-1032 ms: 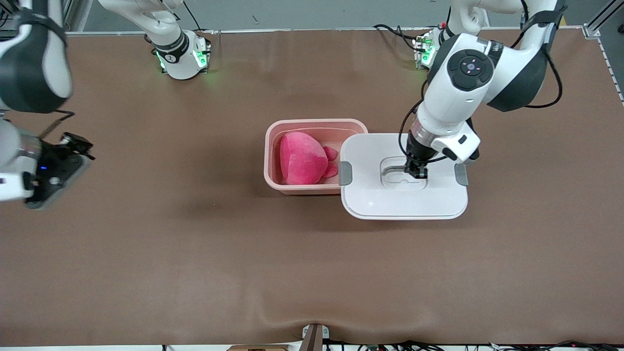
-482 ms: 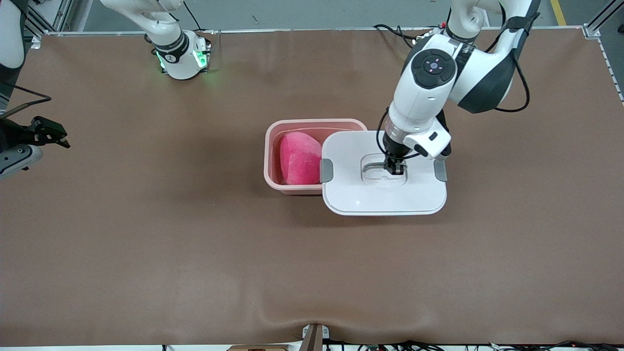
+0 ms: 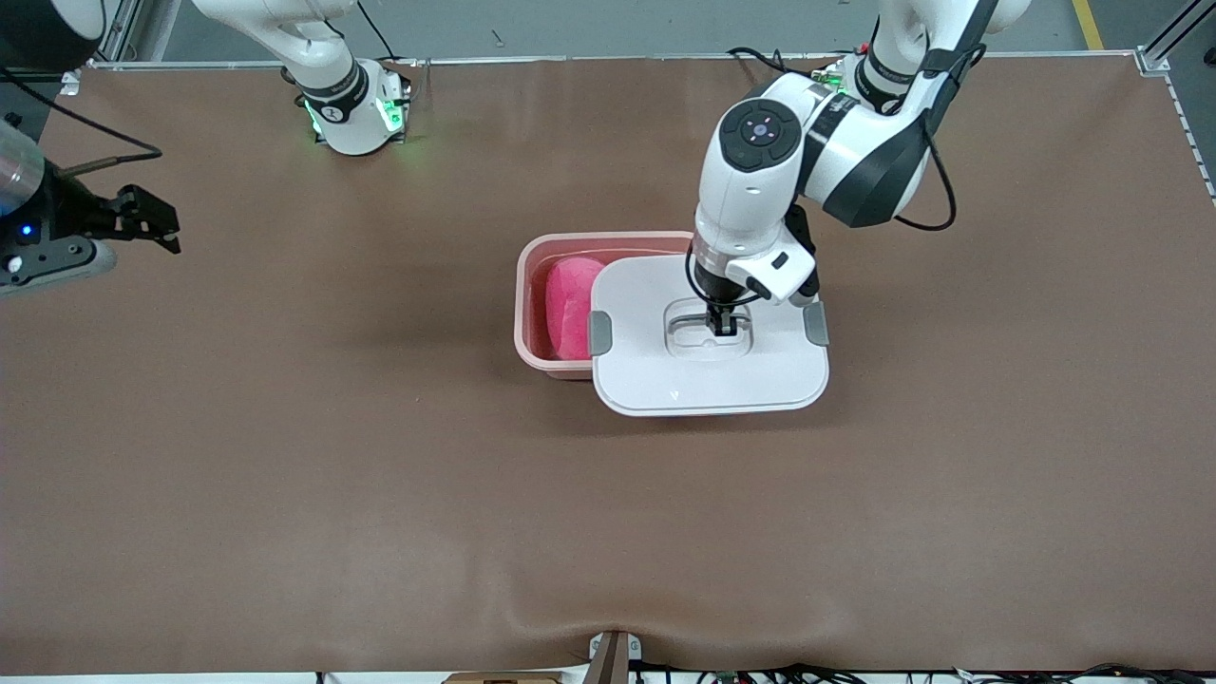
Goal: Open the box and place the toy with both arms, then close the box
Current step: 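Lower the lid onto the box with the left gripper and press it down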
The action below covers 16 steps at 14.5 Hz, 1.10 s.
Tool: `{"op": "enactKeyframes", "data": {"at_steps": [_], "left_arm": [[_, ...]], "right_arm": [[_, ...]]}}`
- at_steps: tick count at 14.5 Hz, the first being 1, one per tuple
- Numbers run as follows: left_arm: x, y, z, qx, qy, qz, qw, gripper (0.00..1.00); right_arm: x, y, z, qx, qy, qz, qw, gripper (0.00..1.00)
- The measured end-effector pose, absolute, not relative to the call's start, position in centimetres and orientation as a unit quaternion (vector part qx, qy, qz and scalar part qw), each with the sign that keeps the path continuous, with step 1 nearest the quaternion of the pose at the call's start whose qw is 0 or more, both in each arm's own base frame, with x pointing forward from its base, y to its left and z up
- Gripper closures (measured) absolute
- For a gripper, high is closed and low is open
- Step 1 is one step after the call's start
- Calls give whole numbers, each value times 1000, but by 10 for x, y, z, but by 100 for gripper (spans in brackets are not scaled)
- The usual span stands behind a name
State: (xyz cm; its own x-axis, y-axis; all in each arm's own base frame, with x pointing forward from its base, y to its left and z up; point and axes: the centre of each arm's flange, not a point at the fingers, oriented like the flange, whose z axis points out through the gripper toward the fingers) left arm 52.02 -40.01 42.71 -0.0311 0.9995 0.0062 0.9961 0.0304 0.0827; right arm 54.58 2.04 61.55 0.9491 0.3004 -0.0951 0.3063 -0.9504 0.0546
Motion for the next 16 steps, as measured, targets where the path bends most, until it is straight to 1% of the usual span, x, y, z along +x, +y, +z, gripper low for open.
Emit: {"op": "enactKeyframes", "data": {"at_steps": [3,5,8,11,16], "left_arm": [[517,-419,424,690,722,31,30,93],[512,-430,423,690,722,31,32,93],[500,-451,416,685,727,33,38,93],[489,-466,412,687,724,34,43,93],[469,-489,404,700,712,41,40,93]], "right_arm": [[539,-10,620,994,109,-21,-5,0],[537,-30,622,997,76,-18,-15,0],[534,-21,624,999,19,-22,-16,0],[533,-3,627,1000,17,-20,-15,0],[533,0,637,1000,19,-9,-14,0]]}}
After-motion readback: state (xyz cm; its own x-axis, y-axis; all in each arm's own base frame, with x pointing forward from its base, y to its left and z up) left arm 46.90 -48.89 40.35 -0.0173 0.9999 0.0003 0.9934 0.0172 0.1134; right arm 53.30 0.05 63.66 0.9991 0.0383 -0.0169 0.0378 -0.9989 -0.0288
